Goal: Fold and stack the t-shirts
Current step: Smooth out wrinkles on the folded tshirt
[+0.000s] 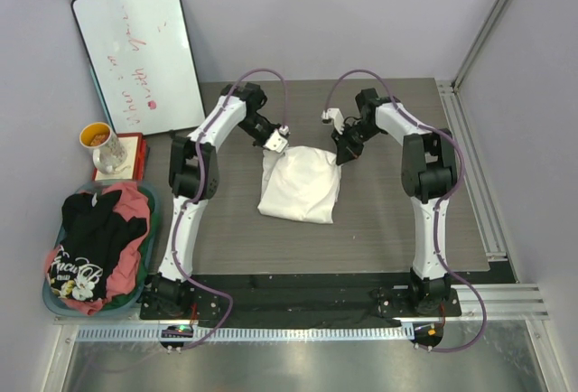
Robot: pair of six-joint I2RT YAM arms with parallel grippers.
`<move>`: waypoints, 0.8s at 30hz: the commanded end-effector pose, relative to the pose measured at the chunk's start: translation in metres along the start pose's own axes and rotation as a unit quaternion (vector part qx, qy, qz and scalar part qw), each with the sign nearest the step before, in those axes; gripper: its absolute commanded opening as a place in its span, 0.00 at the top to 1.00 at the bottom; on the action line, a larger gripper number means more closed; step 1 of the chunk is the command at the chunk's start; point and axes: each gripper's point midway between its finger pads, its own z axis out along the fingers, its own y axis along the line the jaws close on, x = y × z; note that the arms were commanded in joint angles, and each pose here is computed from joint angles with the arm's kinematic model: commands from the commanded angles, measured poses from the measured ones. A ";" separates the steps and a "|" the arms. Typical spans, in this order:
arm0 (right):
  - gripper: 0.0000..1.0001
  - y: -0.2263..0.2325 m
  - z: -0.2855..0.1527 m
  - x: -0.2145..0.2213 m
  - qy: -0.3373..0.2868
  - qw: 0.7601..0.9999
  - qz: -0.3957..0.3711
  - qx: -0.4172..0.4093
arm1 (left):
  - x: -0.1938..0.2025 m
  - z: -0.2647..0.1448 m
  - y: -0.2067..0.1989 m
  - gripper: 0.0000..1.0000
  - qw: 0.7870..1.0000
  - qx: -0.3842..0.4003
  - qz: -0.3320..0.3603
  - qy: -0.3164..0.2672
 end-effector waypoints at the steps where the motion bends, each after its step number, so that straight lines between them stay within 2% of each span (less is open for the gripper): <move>1: 0.99 -0.002 -0.014 -0.032 -0.022 0.999 -0.041 0.021 | -0.032 -0.027 0.007 1.00 1.000 -0.015 0.015 -0.005; 11: 0.98 0.014 -0.029 -0.054 -0.011 0.995 -0.097 0.031 | -0.046 -0.054 0.018 1.00 0.999 -0.036 0.007 0.028; 24: 0.98 0.012 -0.055 -0.089 -0.022 0.986 -0.147 0.075 | -0.045 -0.064 0.000 1.00 0.997 -0.027 0.006 0.071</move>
